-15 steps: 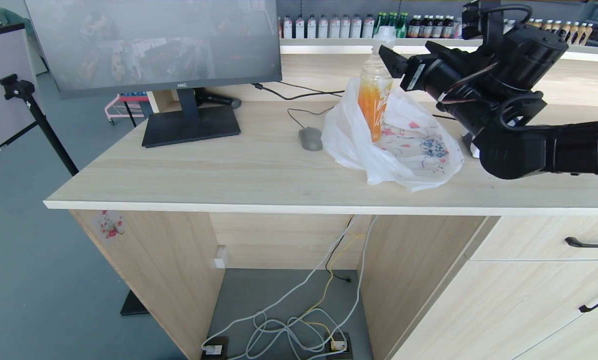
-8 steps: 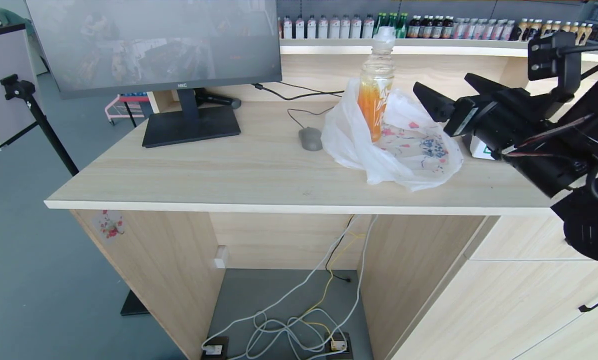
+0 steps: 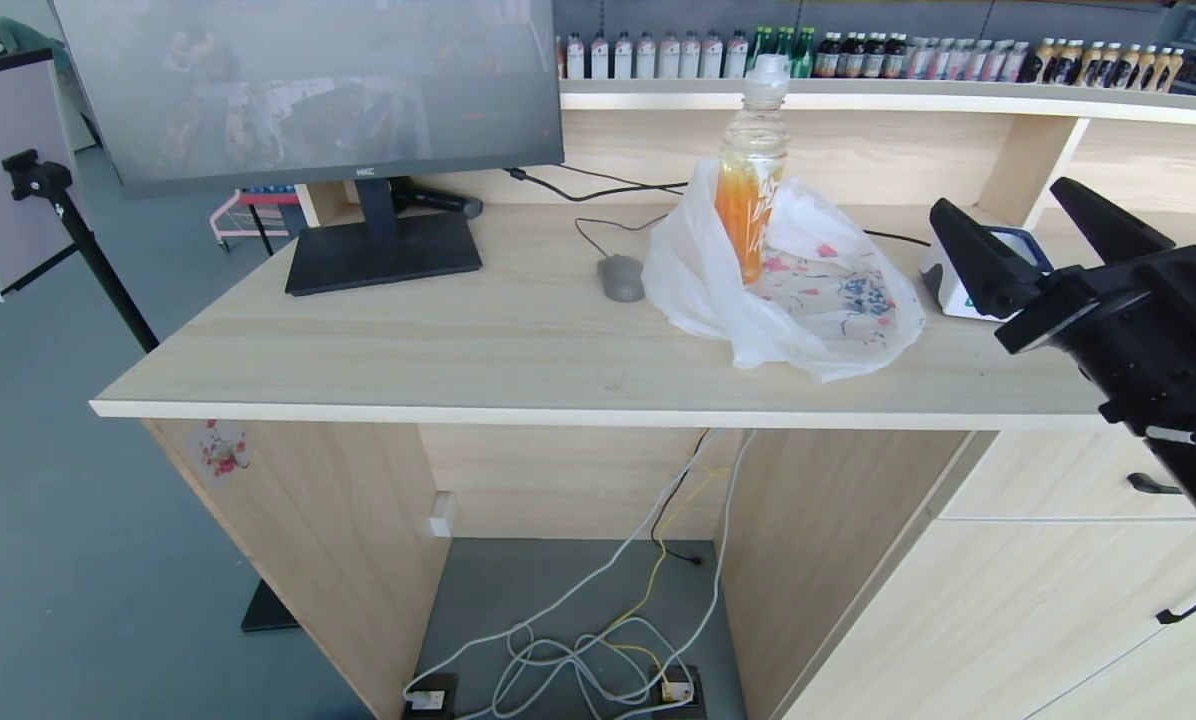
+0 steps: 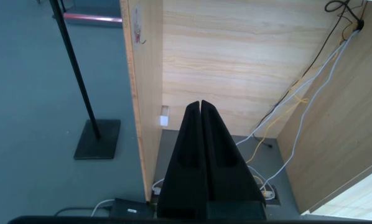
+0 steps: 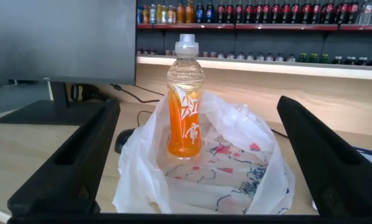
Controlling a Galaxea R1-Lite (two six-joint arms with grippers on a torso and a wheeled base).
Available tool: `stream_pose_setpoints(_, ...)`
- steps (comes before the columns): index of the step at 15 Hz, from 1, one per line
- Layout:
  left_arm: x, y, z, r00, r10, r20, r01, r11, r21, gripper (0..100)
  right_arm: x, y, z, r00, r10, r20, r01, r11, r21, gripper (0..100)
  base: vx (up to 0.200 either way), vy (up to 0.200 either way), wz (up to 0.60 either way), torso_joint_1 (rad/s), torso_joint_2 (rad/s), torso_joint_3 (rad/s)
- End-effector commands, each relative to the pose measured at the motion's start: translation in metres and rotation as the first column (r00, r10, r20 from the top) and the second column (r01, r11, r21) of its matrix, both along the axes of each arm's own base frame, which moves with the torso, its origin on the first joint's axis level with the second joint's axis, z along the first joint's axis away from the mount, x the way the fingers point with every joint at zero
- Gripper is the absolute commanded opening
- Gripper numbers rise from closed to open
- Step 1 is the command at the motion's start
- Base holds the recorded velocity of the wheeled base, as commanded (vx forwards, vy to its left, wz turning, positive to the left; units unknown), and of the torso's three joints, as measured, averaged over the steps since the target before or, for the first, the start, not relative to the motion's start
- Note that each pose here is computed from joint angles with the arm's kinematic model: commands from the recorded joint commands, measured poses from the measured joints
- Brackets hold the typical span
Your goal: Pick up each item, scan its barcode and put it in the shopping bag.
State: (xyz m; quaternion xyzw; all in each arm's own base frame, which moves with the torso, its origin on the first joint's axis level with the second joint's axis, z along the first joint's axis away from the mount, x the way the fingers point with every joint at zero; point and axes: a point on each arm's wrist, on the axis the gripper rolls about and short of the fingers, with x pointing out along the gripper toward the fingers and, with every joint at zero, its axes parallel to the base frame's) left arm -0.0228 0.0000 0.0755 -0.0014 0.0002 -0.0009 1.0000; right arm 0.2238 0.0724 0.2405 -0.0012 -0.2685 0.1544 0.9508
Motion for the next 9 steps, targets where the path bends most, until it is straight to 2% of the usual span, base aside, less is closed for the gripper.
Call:
stream_pose_setpoints(1,0.000,0.000,0.000,1.000,0.000,0.000,0.000,1.000,-0.002,0,-0.011,-0.003,-0.002,1.000,0.001,-0.006,-0.001,1.000,-0.002,100,0.000,0.000,0.00,0.000,0.00,0.000)
stream_pose_setpoints(8,0.000,0.000,0.000,1.000,0.000,0.000,0.000,1.000,0.001,0,-0.003,-0.002,-0.003,1.000,-0.005,-0.012,0.005,1.000,-0.007,100,0.000,0.000,0.00,0.000,0.00,0.000)
stream_pose_setpoints(9,0.000,0.000,0.000,1.000,0.000,0.000,0.000,1.000,0.000,0,-0.003,-0.002,-0.006,1.000,-0.007,-0.021,0.007,1.000,-0.011,100,0.000,-0.200,0.00,0.002,0.00,0.007)
